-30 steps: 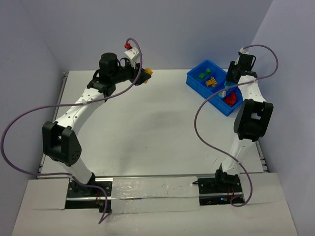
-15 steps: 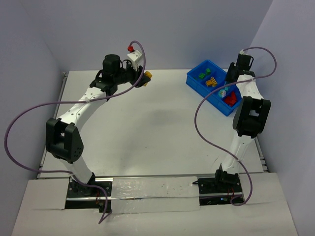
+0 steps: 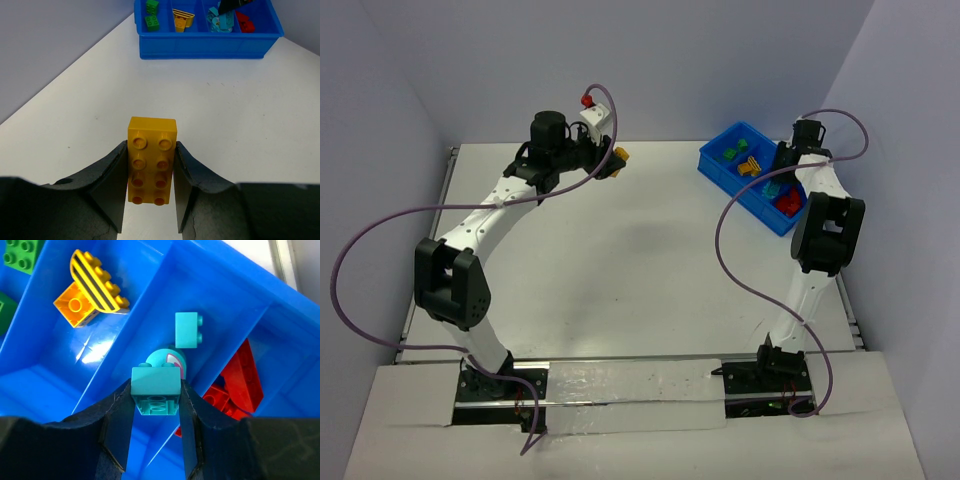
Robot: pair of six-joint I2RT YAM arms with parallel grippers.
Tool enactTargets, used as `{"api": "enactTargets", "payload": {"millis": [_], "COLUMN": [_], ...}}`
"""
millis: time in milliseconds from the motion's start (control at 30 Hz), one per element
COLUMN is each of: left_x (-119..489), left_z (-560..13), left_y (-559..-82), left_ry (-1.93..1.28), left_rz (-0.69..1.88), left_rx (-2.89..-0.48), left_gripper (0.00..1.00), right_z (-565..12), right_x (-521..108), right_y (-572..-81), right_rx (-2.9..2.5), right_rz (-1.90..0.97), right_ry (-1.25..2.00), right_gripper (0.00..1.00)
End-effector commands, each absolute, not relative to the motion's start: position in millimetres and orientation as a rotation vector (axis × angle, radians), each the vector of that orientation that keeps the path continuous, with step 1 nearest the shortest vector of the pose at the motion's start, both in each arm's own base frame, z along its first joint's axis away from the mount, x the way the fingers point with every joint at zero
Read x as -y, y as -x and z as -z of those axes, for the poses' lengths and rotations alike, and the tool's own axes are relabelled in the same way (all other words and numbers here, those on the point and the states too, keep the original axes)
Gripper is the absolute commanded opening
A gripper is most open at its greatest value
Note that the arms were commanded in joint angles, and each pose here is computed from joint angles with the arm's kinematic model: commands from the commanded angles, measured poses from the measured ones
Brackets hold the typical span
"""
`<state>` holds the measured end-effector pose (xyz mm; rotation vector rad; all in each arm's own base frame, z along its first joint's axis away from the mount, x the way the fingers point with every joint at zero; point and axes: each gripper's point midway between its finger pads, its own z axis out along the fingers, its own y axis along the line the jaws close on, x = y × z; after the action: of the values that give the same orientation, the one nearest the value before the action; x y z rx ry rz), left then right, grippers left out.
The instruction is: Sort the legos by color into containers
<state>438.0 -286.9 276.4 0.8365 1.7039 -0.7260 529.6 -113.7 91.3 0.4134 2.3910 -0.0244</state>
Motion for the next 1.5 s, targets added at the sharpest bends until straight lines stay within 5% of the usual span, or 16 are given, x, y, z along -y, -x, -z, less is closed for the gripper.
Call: {"api": "enactTargets", "payload": {"millis": [0,133,333,500,1033,1267,1467], "left_x": [290.4,290.8,289.9,290.5,301.9,305.4,310.4], "left_z": [-296.2,-295.3,-294.9,-296.3,-340.5,-320.3,-327.9], "left_y": [-439.7,-440.0,-438.7,-438.4,-405.9,-401.6,-395.7], "left_ry": [-0.847,-0.85,-0.85,-0.853,-0.877,-1.091,-1.116], "left_rz": [0.707,0.708,0.706,0.709,0.903,0.581,0.56], "left_rx": [-1.654,-1.66,-1.662,-1.658,-1.431,-1.24,-1.179], "left_gripper": [0.0,0.0,0.0,0.0,0.0,0.0,0.0], "right_z": [-102.1,-99.1,-101.4,-116.5,-298.2,-339.8,-344.4], "right_x": [103.9,101.5,104.0,105.5,20.9,-106.7,-199.3], "right_y": [-532.5,-530.9,-531.4,-532.3,-546.0,-500.1,-446.6], "right_rx": [-2.385,-2.394,-2.387,-2.356,-2.016,-1.982,-1.997], "right_rz": [-0.008,-0.019,-0.005,0.002,-0.463,-0.834,-1.044], "right_ry": [-0.376,-0.383,-0.406,-0.423,-0.222,-0.009,0.259], "right_gripper": [0.0,0.1,0.57,0.75,1.0,1.0,1.0]}}
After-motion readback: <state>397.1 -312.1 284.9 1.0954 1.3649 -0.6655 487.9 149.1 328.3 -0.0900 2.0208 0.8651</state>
